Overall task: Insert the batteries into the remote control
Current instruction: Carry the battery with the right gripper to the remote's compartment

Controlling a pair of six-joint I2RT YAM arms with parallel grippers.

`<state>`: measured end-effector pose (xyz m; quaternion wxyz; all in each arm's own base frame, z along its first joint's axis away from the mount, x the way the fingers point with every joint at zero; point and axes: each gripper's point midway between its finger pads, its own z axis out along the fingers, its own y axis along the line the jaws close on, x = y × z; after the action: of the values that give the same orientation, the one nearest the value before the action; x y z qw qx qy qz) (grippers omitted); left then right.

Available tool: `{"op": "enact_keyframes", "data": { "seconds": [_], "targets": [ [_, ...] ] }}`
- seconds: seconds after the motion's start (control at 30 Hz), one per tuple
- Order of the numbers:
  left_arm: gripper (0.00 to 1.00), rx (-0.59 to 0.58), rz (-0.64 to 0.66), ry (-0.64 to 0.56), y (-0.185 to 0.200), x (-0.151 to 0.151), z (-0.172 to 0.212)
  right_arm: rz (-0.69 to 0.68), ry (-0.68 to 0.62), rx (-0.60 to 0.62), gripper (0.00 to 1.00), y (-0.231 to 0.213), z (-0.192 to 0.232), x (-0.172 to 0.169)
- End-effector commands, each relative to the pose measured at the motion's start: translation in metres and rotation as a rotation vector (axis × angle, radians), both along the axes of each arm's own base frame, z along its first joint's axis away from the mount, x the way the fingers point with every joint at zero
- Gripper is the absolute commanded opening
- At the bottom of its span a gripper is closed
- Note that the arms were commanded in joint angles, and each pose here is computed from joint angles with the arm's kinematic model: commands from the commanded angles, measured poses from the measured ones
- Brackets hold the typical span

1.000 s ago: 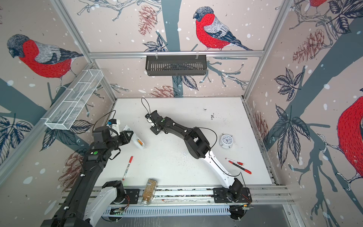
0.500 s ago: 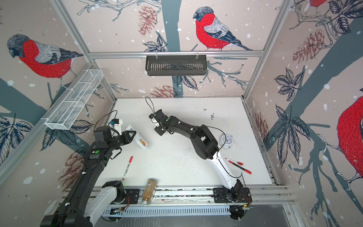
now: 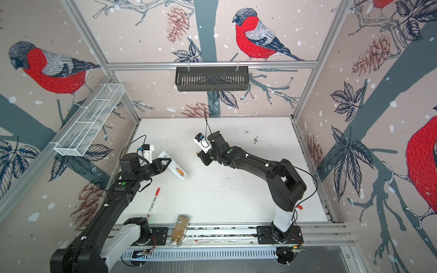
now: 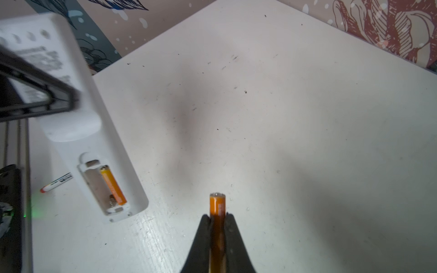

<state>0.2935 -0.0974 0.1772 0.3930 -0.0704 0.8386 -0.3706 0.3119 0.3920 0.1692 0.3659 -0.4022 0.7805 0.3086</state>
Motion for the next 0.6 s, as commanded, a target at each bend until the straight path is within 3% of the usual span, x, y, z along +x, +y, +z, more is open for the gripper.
{"op": "enact_keyframes", "data": {
  "seconds": [0.0, 0.23, 0.57],
  "targets": [
    [0.0, -0.064, -0.008, -0.074, -0.006, 0.008, 0.018, 0.07, -0.004, 0.169, 0.11, 0.009, 0.034, -0.02],
    [0.0, -0.218, -0.087, -0.123, -0.024, 0.001, 0.033, 0.144, -0.022, 0.341, 0.11, -0.003, 0.056, -0.067],
    [0.0, -0.381, -0.177, -0.129, -0.039, -0.015, 0.049, 0.205, -0.067, 0.464, 0.12, 0.007, 0.069, -0.1]
  ]
}}
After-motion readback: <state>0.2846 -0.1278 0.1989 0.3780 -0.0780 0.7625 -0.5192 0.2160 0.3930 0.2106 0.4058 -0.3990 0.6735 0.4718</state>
